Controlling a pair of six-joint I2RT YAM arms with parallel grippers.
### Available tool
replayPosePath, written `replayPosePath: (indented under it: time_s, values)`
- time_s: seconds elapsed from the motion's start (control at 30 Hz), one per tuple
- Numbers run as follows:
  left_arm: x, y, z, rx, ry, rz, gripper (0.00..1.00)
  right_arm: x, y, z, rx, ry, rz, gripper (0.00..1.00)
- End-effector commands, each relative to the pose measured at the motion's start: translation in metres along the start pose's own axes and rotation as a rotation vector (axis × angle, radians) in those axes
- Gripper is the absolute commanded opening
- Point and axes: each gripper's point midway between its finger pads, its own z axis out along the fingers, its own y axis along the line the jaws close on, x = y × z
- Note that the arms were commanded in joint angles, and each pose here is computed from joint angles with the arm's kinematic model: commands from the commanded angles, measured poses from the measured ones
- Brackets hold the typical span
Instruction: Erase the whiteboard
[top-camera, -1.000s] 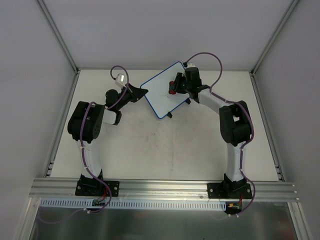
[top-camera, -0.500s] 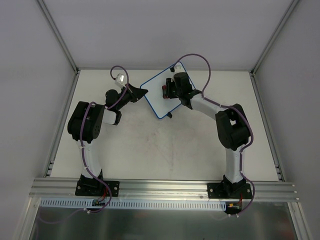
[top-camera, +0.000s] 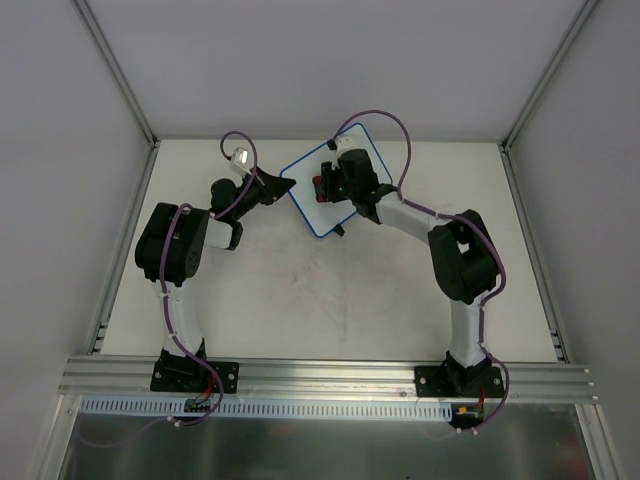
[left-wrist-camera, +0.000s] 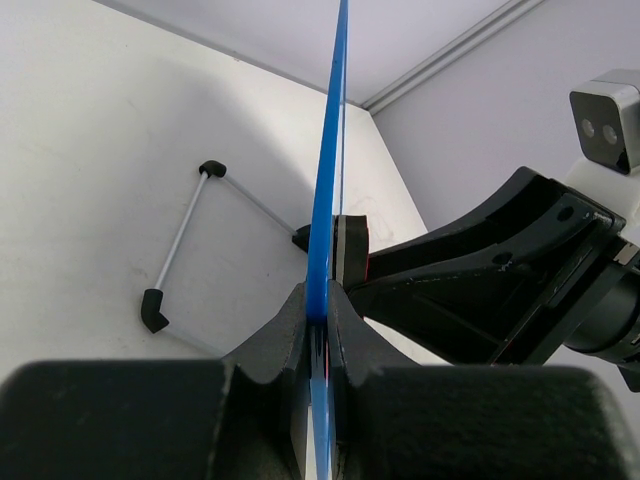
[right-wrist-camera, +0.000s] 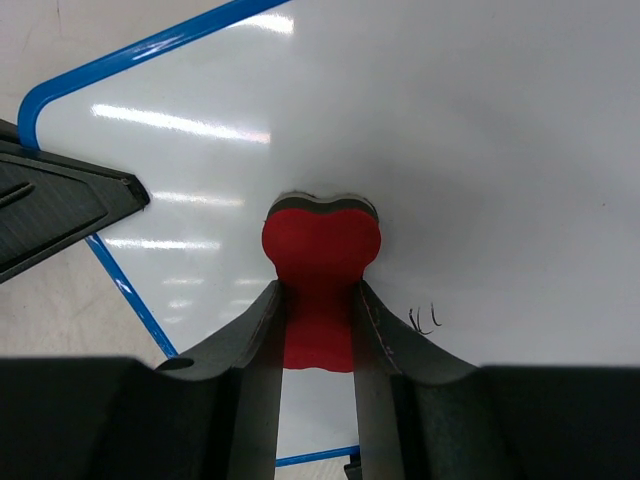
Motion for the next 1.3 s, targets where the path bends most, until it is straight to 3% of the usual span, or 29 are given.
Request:
replayPosePath:
  time_s: [0.0,0.63,1.0,1.27]
  values:
    - [-0.006,-0.049,0.006,0.16,0.014,0.111,0.0,0.064,0.036,0.001,-0.109,0.17,-0.01,0.0]
    - [-0.005,-0.052,0.004,0.166,0.015,0.11,0.0,0.088,-0.092,-0.012,0.292,0.21,0.314,0.0]
    - [-0.005,-0.052,0.002,0.167,0.015,0.111,0.0,0.111,-0.131,-0.026,0.449,0.256,0.493,0.0]
    - [-0.004,-0.051,0.002,0.165,0.015,0.107,0.0,0.115,-0.14,-0.033,0.49,0.262,0.513,0.0]
